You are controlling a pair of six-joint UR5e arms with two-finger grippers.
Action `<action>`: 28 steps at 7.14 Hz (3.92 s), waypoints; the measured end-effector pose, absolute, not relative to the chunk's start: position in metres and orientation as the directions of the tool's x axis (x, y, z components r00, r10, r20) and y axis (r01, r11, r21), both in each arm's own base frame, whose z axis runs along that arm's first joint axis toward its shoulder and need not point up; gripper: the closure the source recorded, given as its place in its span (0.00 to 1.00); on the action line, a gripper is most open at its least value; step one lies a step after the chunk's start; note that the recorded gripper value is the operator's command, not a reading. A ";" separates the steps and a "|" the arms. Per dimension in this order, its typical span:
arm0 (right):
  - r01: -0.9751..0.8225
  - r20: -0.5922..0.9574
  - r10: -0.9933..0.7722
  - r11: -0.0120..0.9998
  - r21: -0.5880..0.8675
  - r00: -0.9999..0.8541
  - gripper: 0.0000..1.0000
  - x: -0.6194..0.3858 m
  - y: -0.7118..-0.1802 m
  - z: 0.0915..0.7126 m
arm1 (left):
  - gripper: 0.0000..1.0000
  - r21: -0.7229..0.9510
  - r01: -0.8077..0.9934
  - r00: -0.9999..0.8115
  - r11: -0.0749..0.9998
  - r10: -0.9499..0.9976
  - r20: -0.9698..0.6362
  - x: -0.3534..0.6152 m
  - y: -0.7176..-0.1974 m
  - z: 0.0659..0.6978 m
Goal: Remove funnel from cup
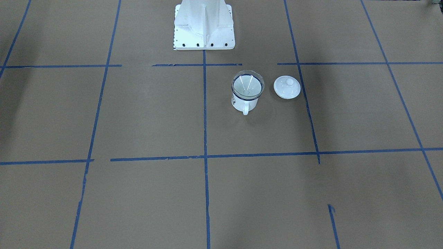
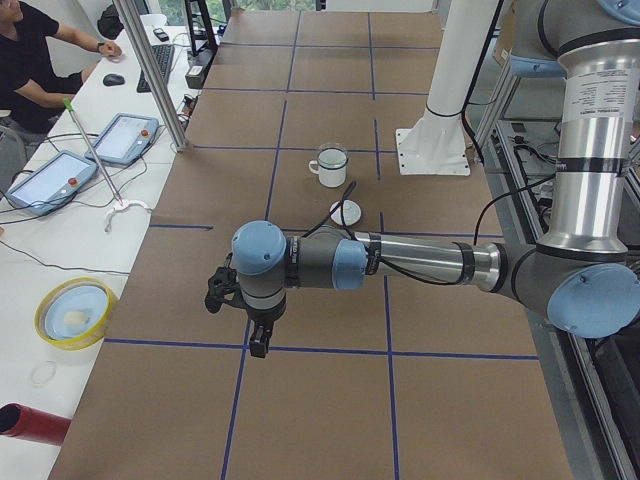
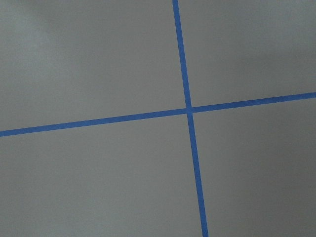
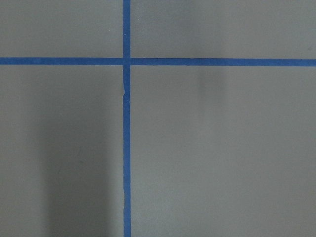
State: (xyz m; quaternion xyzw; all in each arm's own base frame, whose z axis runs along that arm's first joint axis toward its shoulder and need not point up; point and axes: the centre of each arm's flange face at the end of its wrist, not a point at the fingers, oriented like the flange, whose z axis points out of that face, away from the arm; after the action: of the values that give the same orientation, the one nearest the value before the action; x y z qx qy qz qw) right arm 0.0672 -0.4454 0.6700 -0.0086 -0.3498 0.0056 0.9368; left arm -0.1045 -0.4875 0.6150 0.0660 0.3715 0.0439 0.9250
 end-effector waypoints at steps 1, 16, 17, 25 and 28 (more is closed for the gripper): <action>-0.004 0.655 0.016 1.000 -0.020 0.755 0.00 0.067 -0.445 0.670 | 0.00 0.157 -0.032 0.721 0.987 0.132 -0.680 -0.105 -0.487 0.615; -0.004 0.655 0.017 1.000 -0.020 0.755 0.00 0.067 -0.445 0.670 | 0.00 -0.409 0.377 0.501 0.831 -0.554 -0.665 0.329 -0.485 0.257; -0.004 0.655 0.017 1.000 -0.020 0.755 0.00 0.067 -0.445 0.670 | 0.02 -0.454 0.398 0.481 0.797 -0.603 -0.637 0.368 -0.472 0.227; -0.004 0.655 0.017 1.000 -0.020 0.755 0.00 0.067 -0.445 0.670 | 0.93 -0.546 0.499 0.469 0.673 -0.739 -0.483 0.513 -0.434 0.194; -0.004 0.655 0.016 1.000 -0.020 0.755 0.00 0.067 -0.445 0.670 | 1.00 -0.546 0.495 0.468 0.676 -0.736 -0.488 0.514 -0.432 0.191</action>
State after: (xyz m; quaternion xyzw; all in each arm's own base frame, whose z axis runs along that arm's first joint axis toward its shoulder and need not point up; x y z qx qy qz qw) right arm 0.0672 -0.4454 0.6700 -0.0086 -0.3498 0.0055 0.9368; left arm 0.5142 -0.4319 0.1909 -0.1665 0.3631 -0.3661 0.8405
